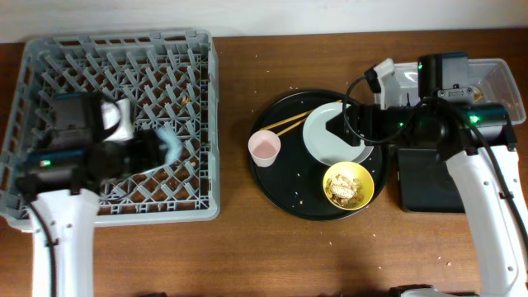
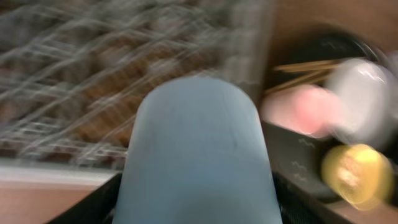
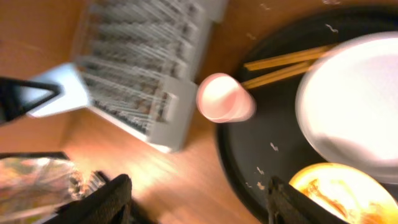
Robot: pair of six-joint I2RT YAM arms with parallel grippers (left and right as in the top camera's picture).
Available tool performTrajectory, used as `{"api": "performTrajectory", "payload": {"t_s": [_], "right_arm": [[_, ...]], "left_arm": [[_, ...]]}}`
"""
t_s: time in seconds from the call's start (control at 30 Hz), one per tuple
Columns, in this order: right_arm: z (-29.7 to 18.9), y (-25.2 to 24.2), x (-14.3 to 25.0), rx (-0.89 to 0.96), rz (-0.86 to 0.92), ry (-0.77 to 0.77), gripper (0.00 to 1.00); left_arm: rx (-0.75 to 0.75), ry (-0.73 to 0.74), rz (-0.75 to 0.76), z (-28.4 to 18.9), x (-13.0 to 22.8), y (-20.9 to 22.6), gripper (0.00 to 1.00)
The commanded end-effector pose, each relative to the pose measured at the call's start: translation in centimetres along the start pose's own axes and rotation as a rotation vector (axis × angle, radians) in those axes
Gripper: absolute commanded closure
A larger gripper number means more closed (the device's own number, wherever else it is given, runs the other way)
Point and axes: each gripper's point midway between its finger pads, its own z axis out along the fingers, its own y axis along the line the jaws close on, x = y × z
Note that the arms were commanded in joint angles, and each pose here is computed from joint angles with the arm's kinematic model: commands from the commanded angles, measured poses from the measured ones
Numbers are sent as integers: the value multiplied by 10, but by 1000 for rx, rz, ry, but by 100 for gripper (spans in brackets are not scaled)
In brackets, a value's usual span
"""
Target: Sort waste into correct bins and load items into the dishwasher rack
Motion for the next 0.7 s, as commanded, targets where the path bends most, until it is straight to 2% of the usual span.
{"api": "performTrajectory", "payload": {"t_s": [0.0, 0.07, 0.17, 0.23, 0.3, 0.33, 0.37, 0.47, 0.53, 0.57, 0.6, 0.67], "right_arm": [[-7, -19, 8, 144, 12, 10, 29], [-8, -19, 8, 144, 14, 13, 29], [-8, -19, 8, 144, 15, 13, 29], [-8, -19, 8, 144, 15, 13, 29], [-7, -19, 8, 144, 15, 14, 28], [-7, -19, 8, 144, 15, 14, 28], [-7, -19, 9, 144, 17, 16, 28], [16, -11, 20, 120, -6, 91, 28], [43, -4, 29, 101, -39, 154, 30], [65, 1, 32, 82, -80, 177, 39], [91, -2, 31, 112, -130, 188, 41], [153, -37, 28, 323, -126, 202, 49]], "left_arm": [[-455, -92, -279, -21, -12, 111, 33], [-486, -72, -365, -5, -21, 143, 32], [-485, 30, -385, 58, -31, 166, 32], [-497, 69, -390, 82, -31, 176, 25], [-501, 94, -393, 85, -26, 177, 16], [-497, 97, -393, 85, -25, 177, 4], [-462, 110, -400, 87, -23, 171, 1], [-367, 104, -411, 84, -32, 158, 3], [-261, 96, -320, 65, -43, 134, 11], [-186, 73, -267, 52, -51, 116, 11], [-65, 28, -152, 32, -60, 84, 11], [145, -64, 80, -6, -58, 16, 8]]}}
